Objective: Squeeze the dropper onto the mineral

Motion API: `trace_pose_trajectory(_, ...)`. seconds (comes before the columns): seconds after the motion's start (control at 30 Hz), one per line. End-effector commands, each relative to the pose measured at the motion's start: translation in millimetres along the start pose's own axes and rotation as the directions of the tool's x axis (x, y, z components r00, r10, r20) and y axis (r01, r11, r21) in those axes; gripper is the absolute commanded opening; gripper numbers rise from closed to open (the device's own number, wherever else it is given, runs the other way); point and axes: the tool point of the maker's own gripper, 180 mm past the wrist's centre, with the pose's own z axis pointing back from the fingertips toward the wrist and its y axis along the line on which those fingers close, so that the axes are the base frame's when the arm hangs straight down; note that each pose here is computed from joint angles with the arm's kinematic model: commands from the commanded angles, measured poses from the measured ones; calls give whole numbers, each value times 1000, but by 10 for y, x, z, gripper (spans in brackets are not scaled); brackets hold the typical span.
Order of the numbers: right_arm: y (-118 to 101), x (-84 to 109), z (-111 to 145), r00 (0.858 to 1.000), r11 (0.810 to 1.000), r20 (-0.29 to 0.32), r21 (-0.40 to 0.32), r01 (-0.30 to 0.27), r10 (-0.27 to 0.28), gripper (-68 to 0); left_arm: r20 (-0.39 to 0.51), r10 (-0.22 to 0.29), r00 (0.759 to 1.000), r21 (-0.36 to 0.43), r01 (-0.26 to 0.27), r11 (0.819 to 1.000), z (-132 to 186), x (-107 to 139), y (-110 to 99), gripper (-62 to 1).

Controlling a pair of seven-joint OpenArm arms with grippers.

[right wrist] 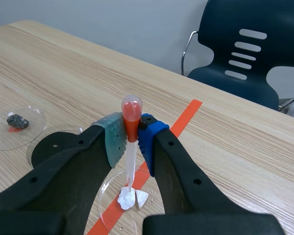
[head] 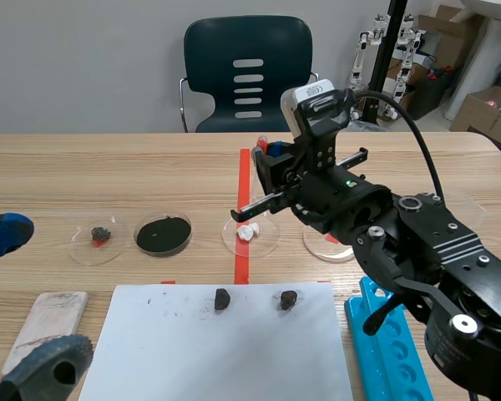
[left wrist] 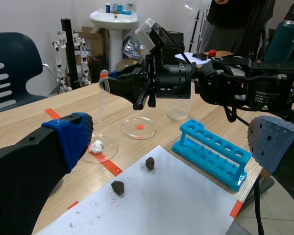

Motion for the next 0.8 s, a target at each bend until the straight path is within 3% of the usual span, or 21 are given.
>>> trace_pose_trajectory(0.0,-39,156,-60,999,1000,46,-2,-10,10,-596,33,7,999,4,-8,1000,-16,64,-8,14)
trace_pose_trajectory(0.77,-40,157,-60,999,1000,46,-3,-10,10,-671,33,7,999,4,-8,1000,-16,64,-8,14)
